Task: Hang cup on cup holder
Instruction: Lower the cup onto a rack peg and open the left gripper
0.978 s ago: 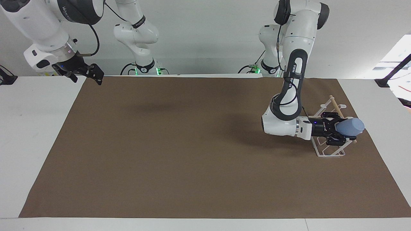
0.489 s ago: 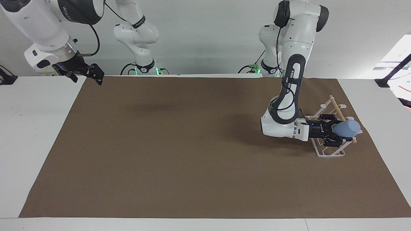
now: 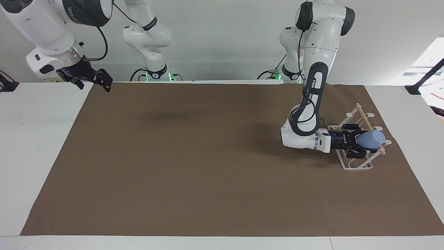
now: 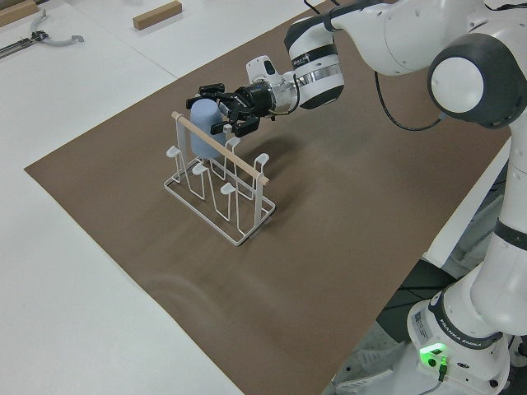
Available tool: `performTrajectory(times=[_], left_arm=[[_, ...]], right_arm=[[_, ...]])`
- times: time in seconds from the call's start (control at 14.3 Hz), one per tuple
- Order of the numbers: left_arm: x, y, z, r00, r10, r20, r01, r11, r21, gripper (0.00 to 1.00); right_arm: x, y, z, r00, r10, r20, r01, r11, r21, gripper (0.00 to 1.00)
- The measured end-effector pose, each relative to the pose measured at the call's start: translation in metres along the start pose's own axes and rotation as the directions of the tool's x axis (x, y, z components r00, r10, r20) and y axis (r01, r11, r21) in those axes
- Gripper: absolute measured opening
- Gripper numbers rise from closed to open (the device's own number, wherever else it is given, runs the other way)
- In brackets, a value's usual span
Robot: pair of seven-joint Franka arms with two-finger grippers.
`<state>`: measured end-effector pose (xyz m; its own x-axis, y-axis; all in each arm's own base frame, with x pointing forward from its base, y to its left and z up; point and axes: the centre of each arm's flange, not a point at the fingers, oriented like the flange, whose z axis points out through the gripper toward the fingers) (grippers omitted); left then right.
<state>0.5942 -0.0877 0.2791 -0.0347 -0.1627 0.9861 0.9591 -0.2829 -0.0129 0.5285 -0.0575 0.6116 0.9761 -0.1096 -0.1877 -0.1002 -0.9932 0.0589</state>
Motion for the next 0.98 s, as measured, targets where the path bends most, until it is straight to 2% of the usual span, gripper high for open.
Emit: performTrajectory(times=[0.28,0.49,0.7,0.84,0.98], left_arm=[[0.004,0.003,-0.004,1.0,-0.014,0.004,0.014,1.0,-0.005,1.0],[0.026,0.014,-0.012,0.998,-0.064,0.012,0.064,0.998,-0.014,1.0],[0.065,0.023,-0.007,0.996,-0.083,0.025,0.083,0.996,-0.013,1.0],[0.104,0.029,0.004,0.997,-0.064,0.041,0.065,0.998,-0.009,1.0],[0.139,0.036,0.029,0.996,-0.018,0.086,0.018,1.0,0.002,1.0]], right_arm=[[0.0,0.001,0.001,1.0,0.002,0.0,-0.002,1.0,0.005,1.0],[0.0,0.001,0.001,1.0,0.001,0.0,-0.001,1.0,0.006,1.0],[0.0,-0.001,0.001,1.0,-0.003,0.0,0.003,1.0,0.006,1.0],[0.0,-0.001,0.001,1.0,-0.003,0.0,0.003,1.0,0.006,1.0],[0.0,-0.001,0.001,1.0,-0.003,0.0,0.003,1.0,0.006,1.0]])
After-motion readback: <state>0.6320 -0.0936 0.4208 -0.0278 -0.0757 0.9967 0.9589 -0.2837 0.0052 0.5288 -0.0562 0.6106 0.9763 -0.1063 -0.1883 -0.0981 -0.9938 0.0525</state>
